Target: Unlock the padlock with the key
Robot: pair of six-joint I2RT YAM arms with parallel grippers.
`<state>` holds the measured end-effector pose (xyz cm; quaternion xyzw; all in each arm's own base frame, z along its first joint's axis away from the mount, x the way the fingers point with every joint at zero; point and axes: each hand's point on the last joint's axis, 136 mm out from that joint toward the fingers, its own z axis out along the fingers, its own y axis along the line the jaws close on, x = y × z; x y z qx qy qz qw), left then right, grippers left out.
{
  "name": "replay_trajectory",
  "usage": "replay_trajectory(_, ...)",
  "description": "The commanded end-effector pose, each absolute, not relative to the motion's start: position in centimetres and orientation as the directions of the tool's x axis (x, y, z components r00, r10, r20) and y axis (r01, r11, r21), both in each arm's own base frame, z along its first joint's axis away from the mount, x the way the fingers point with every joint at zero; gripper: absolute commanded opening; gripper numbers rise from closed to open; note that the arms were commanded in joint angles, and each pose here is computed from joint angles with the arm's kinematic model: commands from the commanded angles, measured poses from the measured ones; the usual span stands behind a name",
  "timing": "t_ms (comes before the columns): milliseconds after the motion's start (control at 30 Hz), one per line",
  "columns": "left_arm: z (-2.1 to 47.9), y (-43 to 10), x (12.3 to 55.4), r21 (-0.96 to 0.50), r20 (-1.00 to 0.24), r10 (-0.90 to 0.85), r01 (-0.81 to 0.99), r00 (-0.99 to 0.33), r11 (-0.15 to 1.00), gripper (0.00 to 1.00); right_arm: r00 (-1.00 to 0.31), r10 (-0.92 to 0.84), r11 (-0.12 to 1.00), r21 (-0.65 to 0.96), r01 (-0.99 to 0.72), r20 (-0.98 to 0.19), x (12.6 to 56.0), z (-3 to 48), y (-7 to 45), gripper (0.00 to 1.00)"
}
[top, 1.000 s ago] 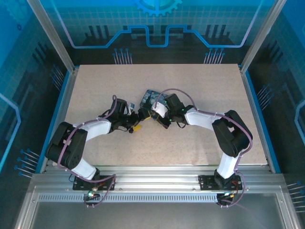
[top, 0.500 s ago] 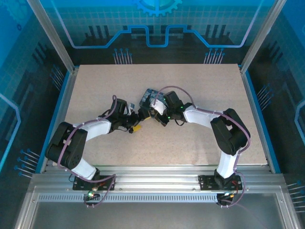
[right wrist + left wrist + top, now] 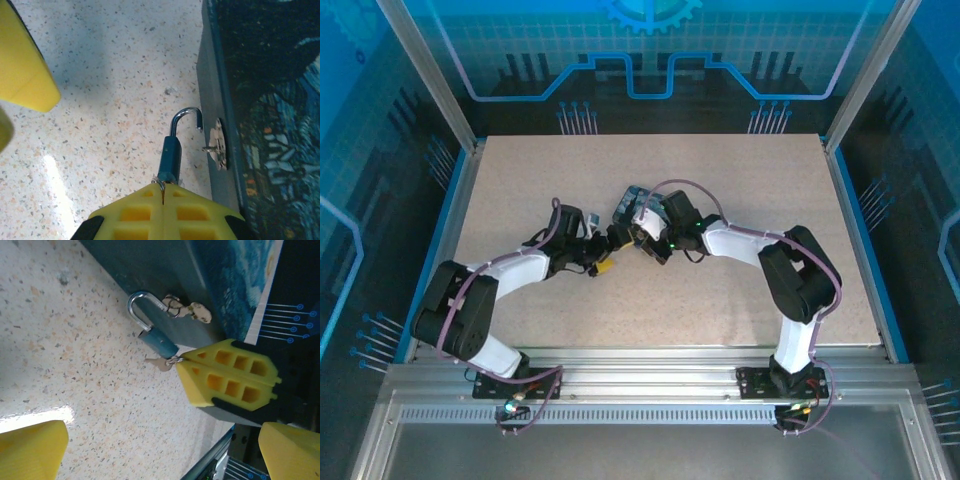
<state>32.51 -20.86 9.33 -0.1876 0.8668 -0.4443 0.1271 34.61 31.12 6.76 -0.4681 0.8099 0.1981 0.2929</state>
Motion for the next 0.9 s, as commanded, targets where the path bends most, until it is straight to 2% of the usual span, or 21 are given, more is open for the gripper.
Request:
replay_trajectory(0, 9.6, -19.6, 32.2, -0.812, -0.07, -0.463, -0.219, -0.883, 0.54, 0.99, -0.379, -0.633, 0.448, 0.08, -0.891, -0.675, 33.8, 7.1, 33.0, 0.0)
replay_trajectory(567, 9.9, -16.7, 30.9, -0.804, -0.089, -0.541, -0.26, -0.837, 0.535, 0.99, -0.379, -0.57, 0.463, 0.096, -0.881, -0.729, 30.3, 10.9, 31.4, 0.0)
replay_trajectory(867, 10.7, -17.0, 30.5, -0.824, -0.082, -0.534, -0.244, -0.842, 0.512, 0.99, -0.379, -0.512, 0.54, 0.054, -0.84, -0.771, 29.3, 14.1, 28.9, 0.0)
